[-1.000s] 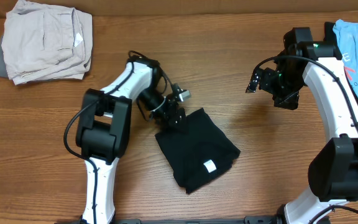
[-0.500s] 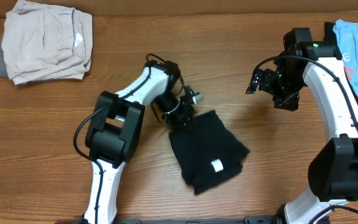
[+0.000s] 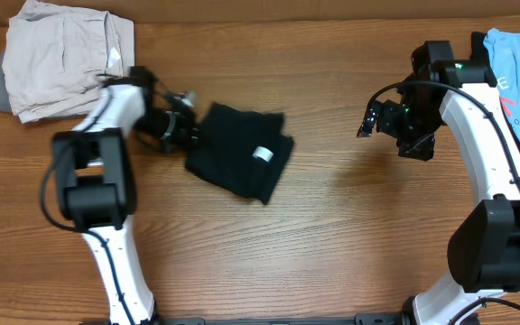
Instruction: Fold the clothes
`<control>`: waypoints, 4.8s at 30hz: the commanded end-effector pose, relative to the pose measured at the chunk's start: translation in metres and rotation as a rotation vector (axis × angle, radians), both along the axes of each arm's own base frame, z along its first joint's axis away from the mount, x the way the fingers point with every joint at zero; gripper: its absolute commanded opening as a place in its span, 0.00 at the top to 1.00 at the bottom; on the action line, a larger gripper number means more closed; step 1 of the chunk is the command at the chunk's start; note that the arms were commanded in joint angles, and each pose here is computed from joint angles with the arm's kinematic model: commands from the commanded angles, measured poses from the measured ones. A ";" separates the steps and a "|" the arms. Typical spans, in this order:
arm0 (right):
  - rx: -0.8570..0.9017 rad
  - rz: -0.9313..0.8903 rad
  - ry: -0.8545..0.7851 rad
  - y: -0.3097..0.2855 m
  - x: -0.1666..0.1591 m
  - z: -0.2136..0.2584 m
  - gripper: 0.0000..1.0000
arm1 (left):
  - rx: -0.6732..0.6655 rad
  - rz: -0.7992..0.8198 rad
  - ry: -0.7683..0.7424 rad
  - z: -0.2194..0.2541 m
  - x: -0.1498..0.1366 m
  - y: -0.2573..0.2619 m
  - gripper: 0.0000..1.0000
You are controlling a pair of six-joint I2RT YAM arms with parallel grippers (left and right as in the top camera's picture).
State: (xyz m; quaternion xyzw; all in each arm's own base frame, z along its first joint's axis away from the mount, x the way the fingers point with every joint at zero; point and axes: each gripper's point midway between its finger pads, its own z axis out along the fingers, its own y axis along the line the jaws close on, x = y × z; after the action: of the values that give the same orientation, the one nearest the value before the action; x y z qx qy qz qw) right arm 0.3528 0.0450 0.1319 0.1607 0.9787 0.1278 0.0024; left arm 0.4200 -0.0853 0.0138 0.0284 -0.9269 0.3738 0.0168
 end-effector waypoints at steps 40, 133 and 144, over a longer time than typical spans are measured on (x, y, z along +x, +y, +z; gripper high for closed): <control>-0.041 0.011 0.062 -0.008 -0.020 0.007 0.00 | 0.525 0.617 -0.638 0.160 0.183 0.233 0.96; -0.037 0.004 0.088 -0.007 -0.026 0.007 0.00 | 1.003 0.774 -0.315 0.073 0.112 0.381 0.95; -0.035 -0.056 0.012 -0.007 -0.012 0.017 0.00 | 0.817 0.827 -0.612 0.244 0.103 0.336 0.84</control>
State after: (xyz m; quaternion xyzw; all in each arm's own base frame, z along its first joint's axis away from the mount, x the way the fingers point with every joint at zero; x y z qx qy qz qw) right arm 0.3376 0.0400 0.1305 0.1818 0.9770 0.1075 -0.0277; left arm 0.5269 0.2804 0.1399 0.3010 -0.8995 -0.1015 -0.2999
